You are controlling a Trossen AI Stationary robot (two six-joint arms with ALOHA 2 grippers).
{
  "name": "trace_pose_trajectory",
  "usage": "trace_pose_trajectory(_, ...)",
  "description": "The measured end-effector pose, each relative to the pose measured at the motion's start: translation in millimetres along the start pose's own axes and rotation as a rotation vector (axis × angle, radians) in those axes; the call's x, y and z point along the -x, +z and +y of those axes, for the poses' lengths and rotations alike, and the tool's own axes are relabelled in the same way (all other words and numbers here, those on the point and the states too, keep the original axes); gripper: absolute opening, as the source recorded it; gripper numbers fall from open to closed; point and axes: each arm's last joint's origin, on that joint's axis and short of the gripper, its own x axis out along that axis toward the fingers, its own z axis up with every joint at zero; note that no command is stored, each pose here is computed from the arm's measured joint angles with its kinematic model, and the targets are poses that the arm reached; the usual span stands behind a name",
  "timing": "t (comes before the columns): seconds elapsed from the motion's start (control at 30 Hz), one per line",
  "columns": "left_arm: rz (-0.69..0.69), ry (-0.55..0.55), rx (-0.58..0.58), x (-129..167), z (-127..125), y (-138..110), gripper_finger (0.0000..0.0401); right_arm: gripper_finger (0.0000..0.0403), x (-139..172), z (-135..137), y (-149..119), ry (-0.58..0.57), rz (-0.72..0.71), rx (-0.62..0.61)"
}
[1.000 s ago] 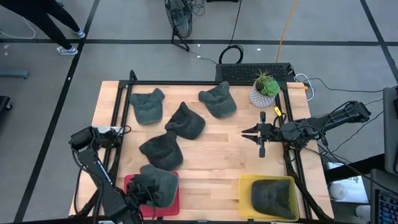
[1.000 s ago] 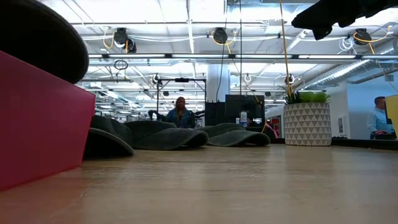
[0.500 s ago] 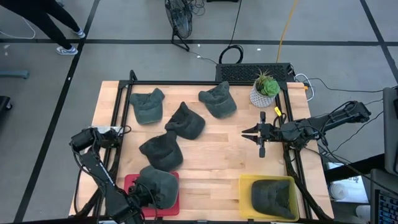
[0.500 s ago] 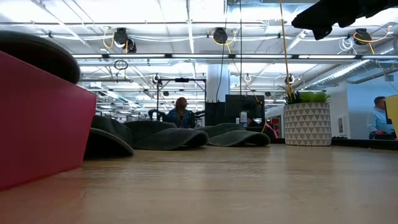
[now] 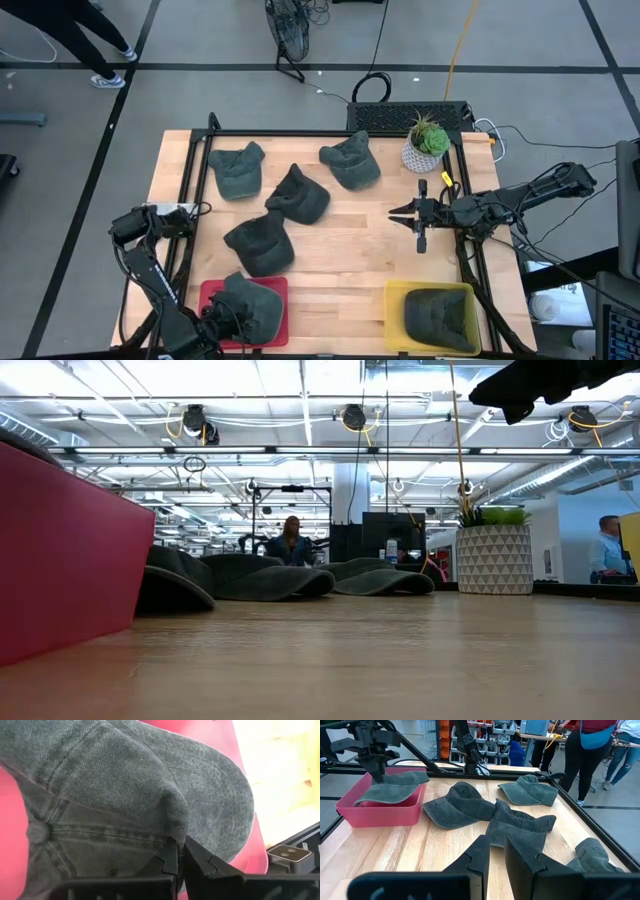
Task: Pick & Place hat
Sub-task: Put the grey cap into the pink bin
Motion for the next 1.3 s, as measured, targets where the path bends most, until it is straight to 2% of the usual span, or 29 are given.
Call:
trace_pose_trajectory(0.2, 0.008, -0.03, 0.012, 0, -2, -2, 0.0029, 0.0045, 0, 0, 0, 0.0, 0.004, 0.001)
trace_pose_trajectory(0.43, -0.042, -0.039, -0.016, 0, -1, 2, 0.0008, 0.0045, 0, 0, 0, 0.0, 0.005, 0.003)
trace_pose_trajectory(0.63, -0.022, -0.028, 0.002, -4, -1, -2, 0.0055, 0.0045, 0, 0, -1, 0.001, 0.006, 0.004)
trace_pose_trajectory(0.73, -0.04, -0.061, -0.028, -4, -3, -2, 0.0075, 0.0045, 0, 0, -1, 0.001, 0.006, 0.001)
trace_pose_trajectory(0.97, -0.077, -0.07, -0.094, -4, -3, 1, 0.0096, 0.0045, 0, 0, -1, 0.003, 0.006, -0.006)
trace_pose_trajectory(1.07, -0.1, -0.048, -0.162, 4, -2, 11, 0.0098, 0.0045, 0, 0, -1, 0.003, 0.006, -0.007)
trace_pose_trajectory(1.2, -0.183, 0.026, -0.242, 20, 1, 38, 0.0093, 0.0045, 0, 0, 0, 0.003, 0.0, -0.009)
trace_pose_trajectory(1.3, -0.241, 0.063, -0.261, 30, 0, 60, 0.0093, 0.0045, 0, 0, 0, 0.004, 0.0, -0.009)
